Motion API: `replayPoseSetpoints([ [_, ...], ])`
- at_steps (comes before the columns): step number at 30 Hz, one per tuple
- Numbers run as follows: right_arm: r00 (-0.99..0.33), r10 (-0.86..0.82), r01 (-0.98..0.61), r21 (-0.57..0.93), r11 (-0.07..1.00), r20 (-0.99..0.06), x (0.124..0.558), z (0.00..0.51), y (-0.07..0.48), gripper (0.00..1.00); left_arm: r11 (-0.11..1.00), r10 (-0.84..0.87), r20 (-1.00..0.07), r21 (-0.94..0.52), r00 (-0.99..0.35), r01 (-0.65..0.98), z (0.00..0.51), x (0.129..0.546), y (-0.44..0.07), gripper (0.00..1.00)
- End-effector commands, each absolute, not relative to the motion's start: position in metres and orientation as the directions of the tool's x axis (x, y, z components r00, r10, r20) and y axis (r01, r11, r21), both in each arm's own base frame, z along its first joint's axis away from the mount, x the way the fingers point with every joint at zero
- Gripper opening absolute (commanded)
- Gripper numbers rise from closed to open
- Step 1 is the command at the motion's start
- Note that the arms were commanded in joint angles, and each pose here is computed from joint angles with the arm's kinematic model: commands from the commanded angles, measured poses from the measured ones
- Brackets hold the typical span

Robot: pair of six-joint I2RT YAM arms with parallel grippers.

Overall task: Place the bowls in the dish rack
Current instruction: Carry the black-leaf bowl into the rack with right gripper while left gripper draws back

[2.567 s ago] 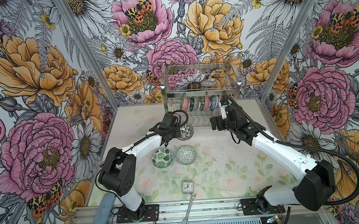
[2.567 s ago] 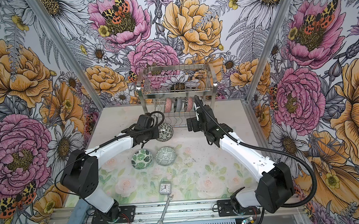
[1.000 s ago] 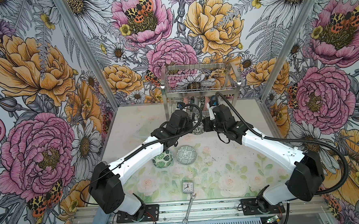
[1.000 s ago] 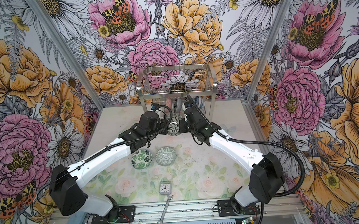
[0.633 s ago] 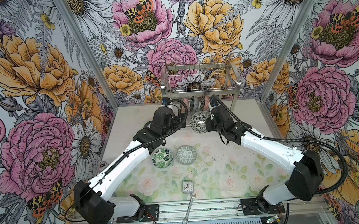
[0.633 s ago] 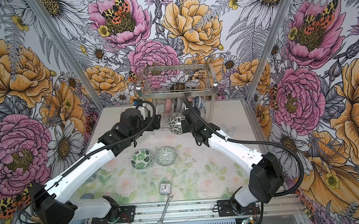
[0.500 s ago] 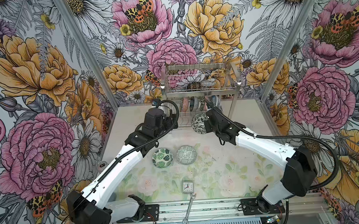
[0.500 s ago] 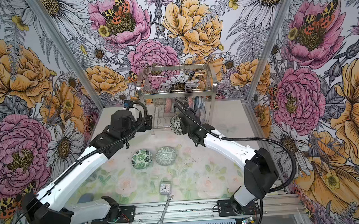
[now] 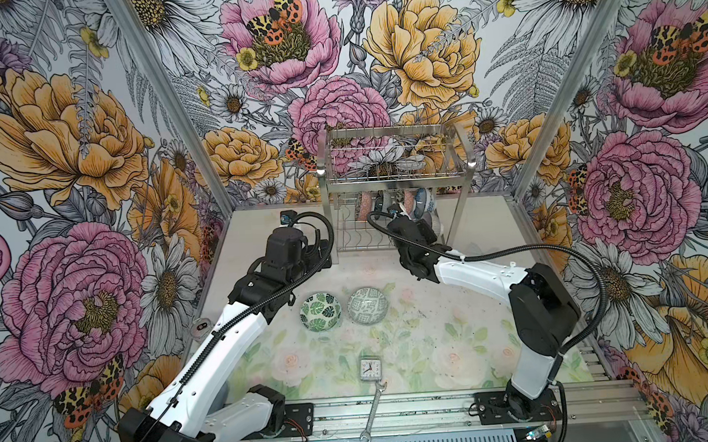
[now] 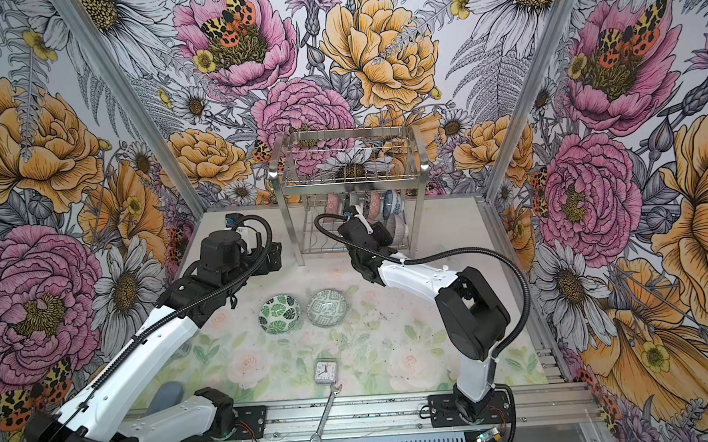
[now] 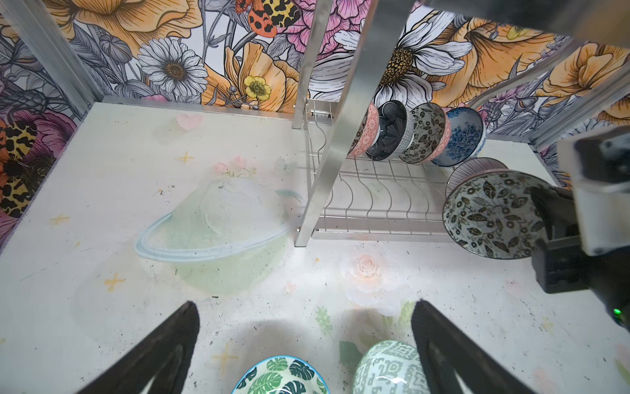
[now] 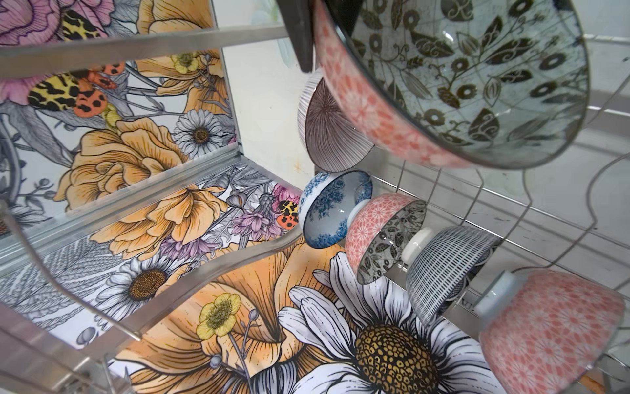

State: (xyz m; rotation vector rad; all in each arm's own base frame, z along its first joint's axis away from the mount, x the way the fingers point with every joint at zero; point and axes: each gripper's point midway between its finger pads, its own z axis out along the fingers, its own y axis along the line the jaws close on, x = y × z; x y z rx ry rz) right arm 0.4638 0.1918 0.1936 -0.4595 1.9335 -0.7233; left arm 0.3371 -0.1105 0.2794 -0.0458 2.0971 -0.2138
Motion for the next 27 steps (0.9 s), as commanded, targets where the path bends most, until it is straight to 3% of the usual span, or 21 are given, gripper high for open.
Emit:
replayPoseSetpoints([
  [1, -0.373, -0.587, 0.165, -0.674, 0.72, -0.719, 0.488, 0.235, 0.192, 0.0, 0.979, -0.097, -0.844, -0.175, -0.528, 0.1, 0.275, 0.335, -0.116, 0.99],
  [18, -0.464, -0.664, 0.249, -0.806, 0.537, -0.587, 0.548, 0.206, 0.17, 0.0, 0.976, -0.121, -0.838, -0.199, -0.533, 0.092, 0.272, 0.33, -0.104, 0.99],
  [27, -0.488, -0.682, 0.226, -0.833, 0.505, -0.545, 0.556, 0.185, 0.166, 0.0, 0.974, -0.133, -0.833, -0.21, -0.538, 0.084, 0.27, 0.33, -0.101, 0.99],
])
